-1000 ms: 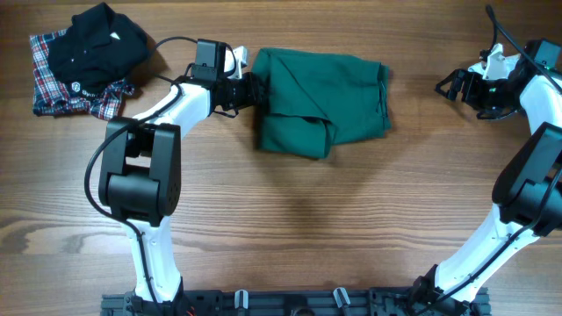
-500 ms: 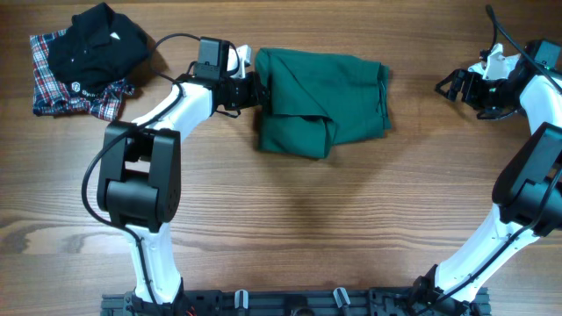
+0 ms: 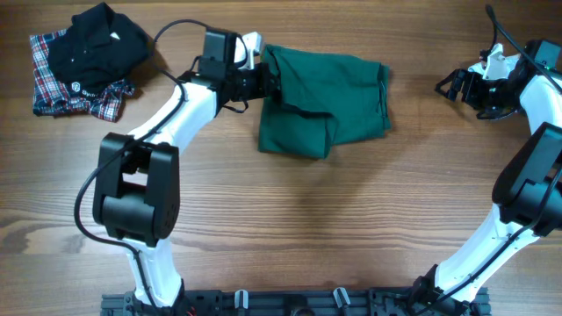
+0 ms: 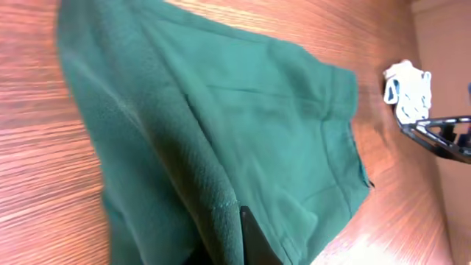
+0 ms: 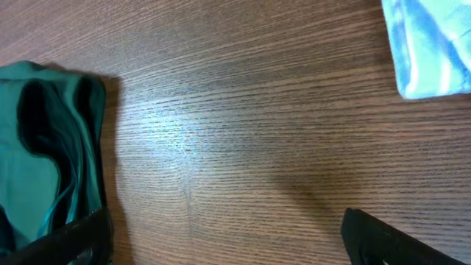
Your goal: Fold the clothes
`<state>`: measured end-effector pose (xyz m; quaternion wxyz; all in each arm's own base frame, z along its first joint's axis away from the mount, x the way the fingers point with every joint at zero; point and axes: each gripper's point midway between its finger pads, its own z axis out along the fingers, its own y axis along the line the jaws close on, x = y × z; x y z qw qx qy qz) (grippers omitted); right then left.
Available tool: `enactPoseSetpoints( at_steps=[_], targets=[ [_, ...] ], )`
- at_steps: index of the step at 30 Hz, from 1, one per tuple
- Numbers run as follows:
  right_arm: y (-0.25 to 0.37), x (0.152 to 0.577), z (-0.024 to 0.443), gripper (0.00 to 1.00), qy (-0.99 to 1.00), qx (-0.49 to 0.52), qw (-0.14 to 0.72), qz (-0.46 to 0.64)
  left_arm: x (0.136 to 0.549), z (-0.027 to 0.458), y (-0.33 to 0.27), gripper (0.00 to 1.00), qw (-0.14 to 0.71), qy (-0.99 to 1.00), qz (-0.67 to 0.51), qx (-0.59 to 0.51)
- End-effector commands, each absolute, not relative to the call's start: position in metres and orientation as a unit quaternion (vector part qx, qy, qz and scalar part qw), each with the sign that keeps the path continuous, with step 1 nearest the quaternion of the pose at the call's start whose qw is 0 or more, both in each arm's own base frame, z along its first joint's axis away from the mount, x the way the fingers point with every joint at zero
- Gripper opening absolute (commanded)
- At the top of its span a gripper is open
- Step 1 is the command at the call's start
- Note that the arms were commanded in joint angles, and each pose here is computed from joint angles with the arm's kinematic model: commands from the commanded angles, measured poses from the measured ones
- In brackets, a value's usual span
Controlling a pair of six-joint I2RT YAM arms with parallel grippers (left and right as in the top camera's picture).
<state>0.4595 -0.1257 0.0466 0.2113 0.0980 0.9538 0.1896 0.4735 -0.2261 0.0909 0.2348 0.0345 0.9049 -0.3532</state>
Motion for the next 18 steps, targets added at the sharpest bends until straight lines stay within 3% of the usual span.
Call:
enactPoseSetpoints(
  at_steps=[1,9,18],
  targets=[
    [-0.121,0.466,0.046,1.0,0.951,0.093,0.216,0.202,0.473,0.129,-0.258,0.04,0.277,0.882,-0.372,0.085],
    [-0.121,0.465,0.045,1.0,0.951,0.093,0.214,0.203,0.482,0.145,-0.296,0.04,0.358,0.867,-0.331,0.103],
    [-0.116,0.464,0.047,1.0,0.948,0.094,0.212,0.218,0.512,0.149,-0.294,0.09,0.434,0.849,-0.291,0.08]
  ],
)
